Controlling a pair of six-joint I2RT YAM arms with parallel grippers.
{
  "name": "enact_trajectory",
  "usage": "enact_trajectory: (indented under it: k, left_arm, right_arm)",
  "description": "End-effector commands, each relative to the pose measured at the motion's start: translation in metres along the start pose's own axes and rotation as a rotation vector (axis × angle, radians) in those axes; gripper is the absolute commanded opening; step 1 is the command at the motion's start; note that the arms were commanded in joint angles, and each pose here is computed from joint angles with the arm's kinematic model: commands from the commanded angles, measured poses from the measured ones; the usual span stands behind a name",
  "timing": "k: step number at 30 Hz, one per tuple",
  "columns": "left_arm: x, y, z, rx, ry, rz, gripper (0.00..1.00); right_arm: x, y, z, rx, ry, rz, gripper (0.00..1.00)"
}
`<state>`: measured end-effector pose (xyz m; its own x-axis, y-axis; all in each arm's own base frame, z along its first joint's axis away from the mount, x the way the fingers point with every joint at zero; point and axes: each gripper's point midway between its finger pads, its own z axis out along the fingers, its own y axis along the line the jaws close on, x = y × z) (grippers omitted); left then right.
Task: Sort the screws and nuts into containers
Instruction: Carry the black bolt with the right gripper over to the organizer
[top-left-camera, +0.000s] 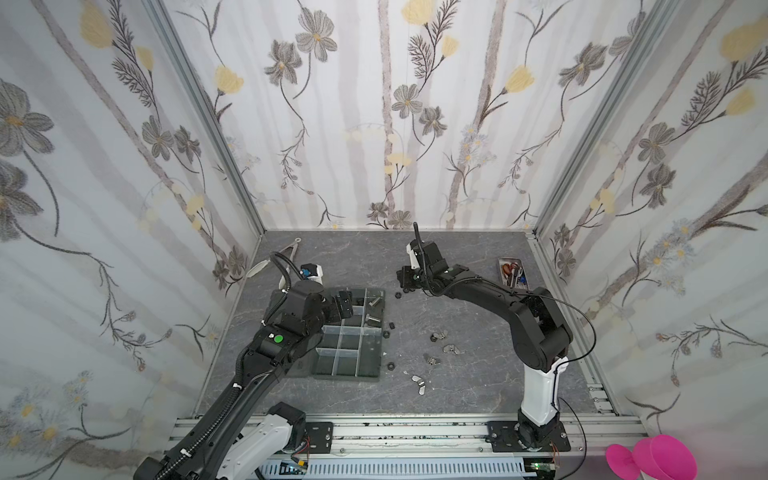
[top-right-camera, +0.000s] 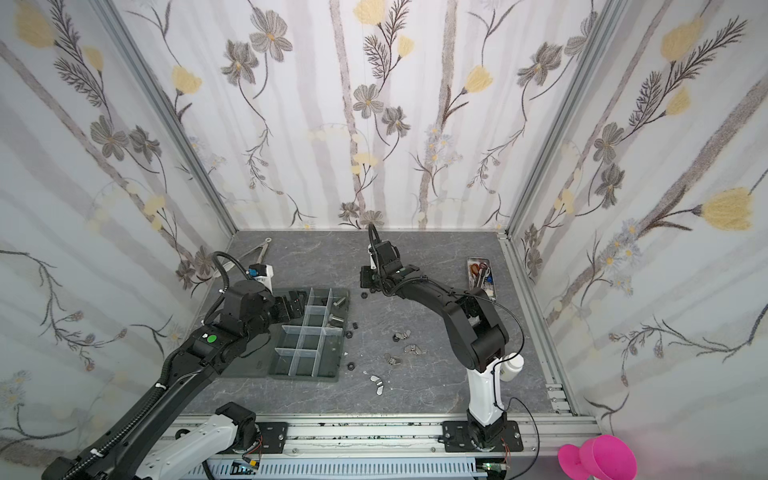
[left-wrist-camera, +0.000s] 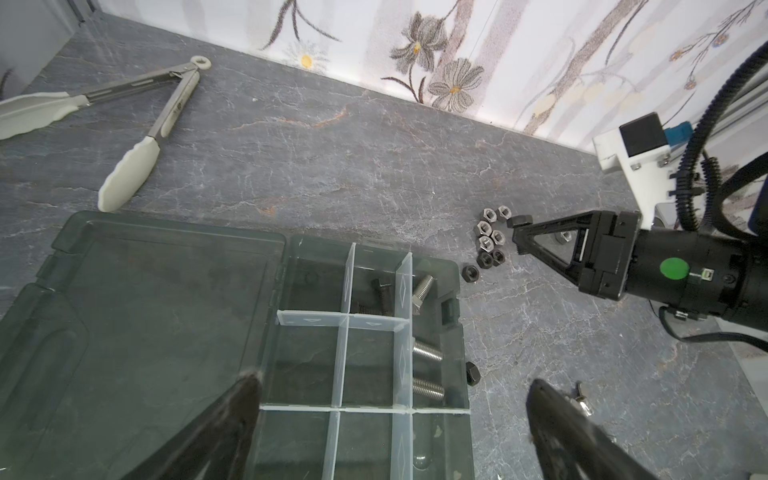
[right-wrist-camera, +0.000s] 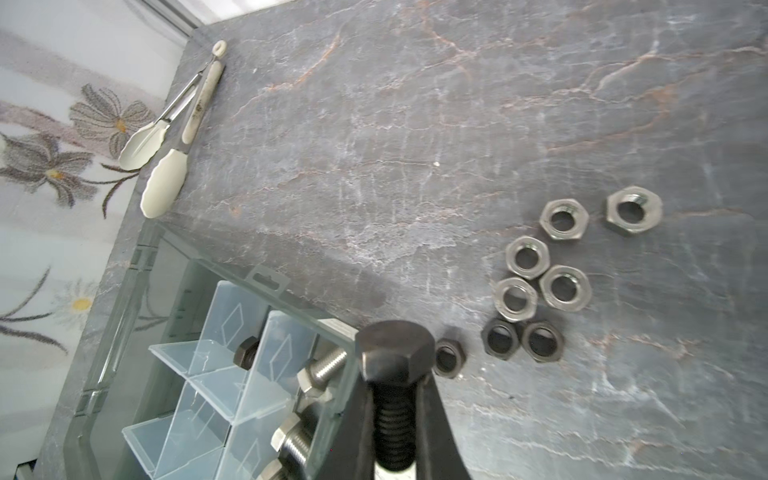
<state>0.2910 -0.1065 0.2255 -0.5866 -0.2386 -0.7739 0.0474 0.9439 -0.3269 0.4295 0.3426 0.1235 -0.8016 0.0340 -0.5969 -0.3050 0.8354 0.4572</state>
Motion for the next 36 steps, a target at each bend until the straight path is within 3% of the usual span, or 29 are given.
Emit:
enact_trajectory:
  k: [1, 27, 34, 36]
  left_arm:
    - [-0.009, 0.005, -0.002, -0.022, -0.046, -0.017, 1.00]
    - [-0.008, 0.006, -0.001, -0.023, -0.045, -0.023, 1.00]
    - [-0.008, 0.006, -0.002, -0.020, -0.046, -0.017, 1.00]
    - [-0.008, 0.006, -0.002, -0.020, -0.044, -0.017, 1.00]
  right_arm:
    - [-0.001, 0.027, 0.007, -0.082, 0.000, -0.006, 0.01]
    - [0.060, 0.131, 0.064, -0.263, 0.147, -0.085, 0.01]
    - [0.069, 0.133, 0.070, -0.249, 0.169, -0.091, 0.06]
    - [0.069, 0.134, 0.069, -0.252, 0.171, -0.094, 0.15]
